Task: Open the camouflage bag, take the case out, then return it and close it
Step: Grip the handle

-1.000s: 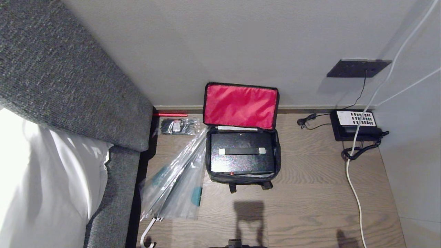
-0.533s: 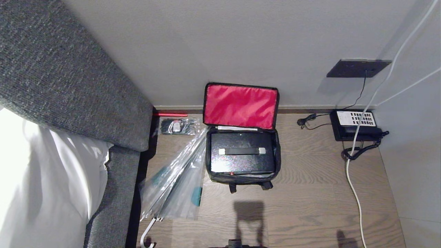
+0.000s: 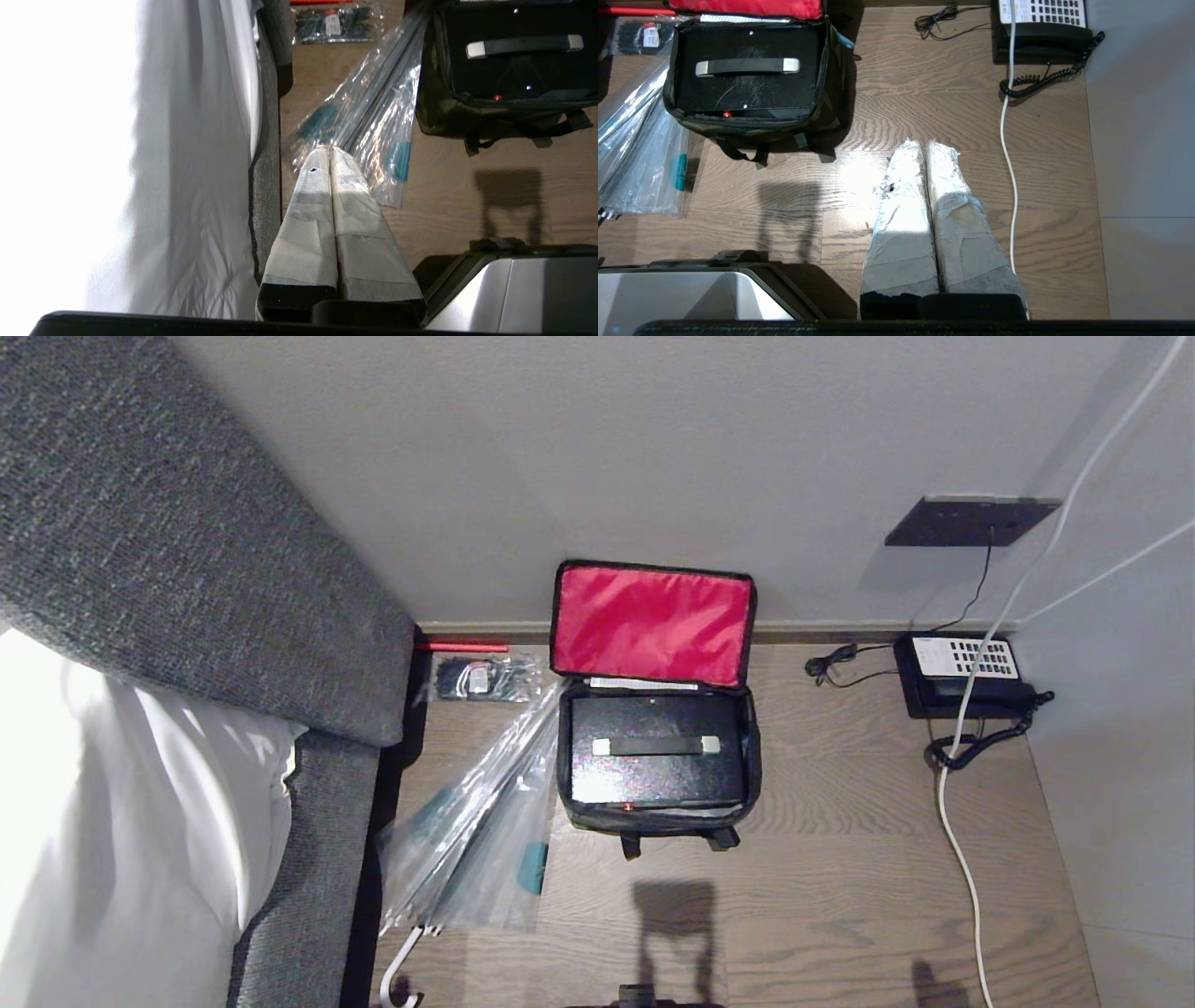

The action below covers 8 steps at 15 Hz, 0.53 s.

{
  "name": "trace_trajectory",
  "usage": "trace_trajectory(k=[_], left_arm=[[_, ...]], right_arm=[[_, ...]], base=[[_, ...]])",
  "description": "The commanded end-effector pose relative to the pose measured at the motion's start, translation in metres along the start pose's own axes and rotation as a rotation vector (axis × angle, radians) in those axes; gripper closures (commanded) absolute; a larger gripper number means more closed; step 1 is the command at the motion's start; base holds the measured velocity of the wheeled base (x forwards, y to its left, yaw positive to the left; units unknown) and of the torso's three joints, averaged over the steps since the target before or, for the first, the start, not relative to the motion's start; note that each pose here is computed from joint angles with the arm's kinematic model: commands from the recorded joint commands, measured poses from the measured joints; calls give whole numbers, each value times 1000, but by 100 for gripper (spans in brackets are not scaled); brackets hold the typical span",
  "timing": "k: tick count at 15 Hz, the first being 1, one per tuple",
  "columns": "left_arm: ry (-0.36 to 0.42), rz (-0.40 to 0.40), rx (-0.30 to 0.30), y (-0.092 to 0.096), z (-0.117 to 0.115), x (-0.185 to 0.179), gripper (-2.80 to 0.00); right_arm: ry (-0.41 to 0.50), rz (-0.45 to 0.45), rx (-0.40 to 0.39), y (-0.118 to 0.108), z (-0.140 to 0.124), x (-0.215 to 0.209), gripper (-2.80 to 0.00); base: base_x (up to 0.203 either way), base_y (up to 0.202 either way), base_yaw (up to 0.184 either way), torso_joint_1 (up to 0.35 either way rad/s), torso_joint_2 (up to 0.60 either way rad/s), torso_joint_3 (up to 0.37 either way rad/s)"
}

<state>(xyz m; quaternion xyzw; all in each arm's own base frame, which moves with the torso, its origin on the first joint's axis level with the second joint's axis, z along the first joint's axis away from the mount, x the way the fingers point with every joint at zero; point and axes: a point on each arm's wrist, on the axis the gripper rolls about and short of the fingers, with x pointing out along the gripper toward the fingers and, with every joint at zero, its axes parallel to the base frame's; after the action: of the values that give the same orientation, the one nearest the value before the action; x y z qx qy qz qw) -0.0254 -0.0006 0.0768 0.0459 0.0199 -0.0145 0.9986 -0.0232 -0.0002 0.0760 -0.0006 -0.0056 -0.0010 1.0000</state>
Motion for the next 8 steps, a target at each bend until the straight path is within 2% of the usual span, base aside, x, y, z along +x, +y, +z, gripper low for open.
trace_trajectory(k=[1,8], left_arm=[[-29,1,1,0,-1,2,0],[-43,0,1,0,-1,3,0]], right_arm=[[-26,0,0,0,-1,-2,0],[-24,0,0,0,-2,-2,0]], base=[[0,0,0,0,0,0],[0,0,0,0,0,0]])
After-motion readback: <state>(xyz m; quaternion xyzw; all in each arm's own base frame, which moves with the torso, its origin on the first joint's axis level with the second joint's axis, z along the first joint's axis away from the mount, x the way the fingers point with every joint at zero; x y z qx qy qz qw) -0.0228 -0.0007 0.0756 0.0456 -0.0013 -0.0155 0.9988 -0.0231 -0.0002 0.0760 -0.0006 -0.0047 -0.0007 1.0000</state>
